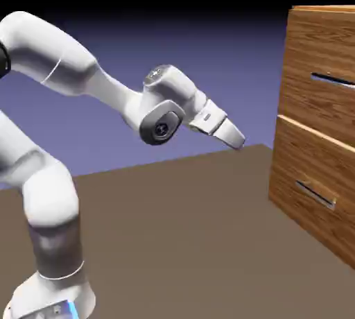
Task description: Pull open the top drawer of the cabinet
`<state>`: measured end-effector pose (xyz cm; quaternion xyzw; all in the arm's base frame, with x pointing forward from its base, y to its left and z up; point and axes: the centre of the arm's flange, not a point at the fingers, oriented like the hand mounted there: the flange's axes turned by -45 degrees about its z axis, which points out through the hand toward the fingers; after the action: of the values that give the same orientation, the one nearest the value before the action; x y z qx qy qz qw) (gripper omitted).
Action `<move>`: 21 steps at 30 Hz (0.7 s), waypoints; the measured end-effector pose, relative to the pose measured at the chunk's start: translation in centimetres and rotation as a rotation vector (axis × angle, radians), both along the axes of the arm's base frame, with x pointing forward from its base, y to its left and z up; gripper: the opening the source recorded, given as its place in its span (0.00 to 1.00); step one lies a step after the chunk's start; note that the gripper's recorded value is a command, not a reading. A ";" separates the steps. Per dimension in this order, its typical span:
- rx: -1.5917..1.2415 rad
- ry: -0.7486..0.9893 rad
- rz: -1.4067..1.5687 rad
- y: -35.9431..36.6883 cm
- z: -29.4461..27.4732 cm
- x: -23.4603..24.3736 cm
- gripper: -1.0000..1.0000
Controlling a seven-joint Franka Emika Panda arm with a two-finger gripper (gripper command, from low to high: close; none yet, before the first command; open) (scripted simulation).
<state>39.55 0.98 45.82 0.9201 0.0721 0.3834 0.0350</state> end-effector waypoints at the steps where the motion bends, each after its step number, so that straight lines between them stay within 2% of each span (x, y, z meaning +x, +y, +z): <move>1: -0.073 0.007 0.052 0.4 0.0 0.5 0.50; 21: -1.320 0.200 1.194 7.5 -5.8 9.1 0.50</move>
<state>48.65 8.46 40.07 0.5510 0.7473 0.1361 0.3455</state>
